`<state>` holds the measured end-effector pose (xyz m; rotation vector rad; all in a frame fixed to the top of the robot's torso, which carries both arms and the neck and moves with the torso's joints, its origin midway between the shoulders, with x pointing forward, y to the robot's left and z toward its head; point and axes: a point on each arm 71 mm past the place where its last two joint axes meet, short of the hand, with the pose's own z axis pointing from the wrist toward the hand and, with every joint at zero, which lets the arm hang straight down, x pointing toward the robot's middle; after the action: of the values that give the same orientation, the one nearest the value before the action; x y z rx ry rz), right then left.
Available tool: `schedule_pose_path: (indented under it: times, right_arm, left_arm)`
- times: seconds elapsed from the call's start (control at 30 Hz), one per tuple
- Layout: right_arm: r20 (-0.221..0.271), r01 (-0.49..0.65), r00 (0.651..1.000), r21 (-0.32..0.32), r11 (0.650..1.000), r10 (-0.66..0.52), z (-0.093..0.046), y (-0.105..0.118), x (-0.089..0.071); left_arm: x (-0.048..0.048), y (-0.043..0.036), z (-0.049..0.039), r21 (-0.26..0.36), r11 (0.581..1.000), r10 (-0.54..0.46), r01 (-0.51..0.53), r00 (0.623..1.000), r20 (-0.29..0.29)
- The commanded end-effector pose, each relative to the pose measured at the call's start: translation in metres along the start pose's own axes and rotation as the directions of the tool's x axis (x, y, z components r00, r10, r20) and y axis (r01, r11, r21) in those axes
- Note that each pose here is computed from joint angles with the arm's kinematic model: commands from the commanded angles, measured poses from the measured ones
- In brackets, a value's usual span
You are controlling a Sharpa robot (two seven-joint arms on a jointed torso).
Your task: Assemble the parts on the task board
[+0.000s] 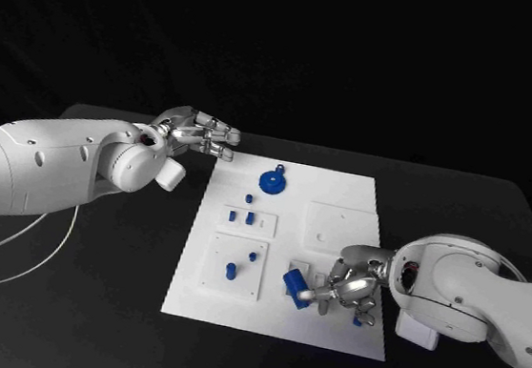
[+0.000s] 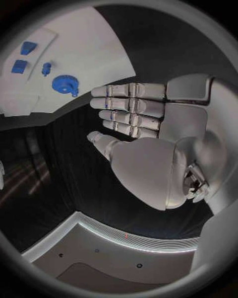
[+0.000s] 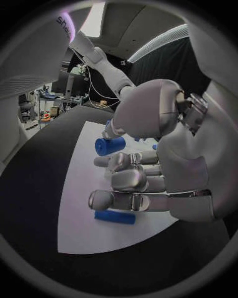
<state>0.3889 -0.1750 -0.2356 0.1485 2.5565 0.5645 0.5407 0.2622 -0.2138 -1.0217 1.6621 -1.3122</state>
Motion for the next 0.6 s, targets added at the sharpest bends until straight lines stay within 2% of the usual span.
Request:
schedule_pose_path:
  times: [0.03, 0.6]
  right_arm:
    - [-0.021, -0.002, 1.0, -0.023, 1.0, 0.002, 0.0004, 0.0018, 0.002]
    - [-0.001, -0.025, 1.0, -0.029, 0.999, 0.025, 0.0049, 0.007, 0.0003]
  left_arm:
    - [0.0021, 0.0003, 0.0001, 0.002, 1.0, -0.002, 0.003, 1.0, -0.017]
    - [0.0024, 0.0006, 0.0002, 0.0, 1.0, -0.002, 0.002, 1.0, -0.017]
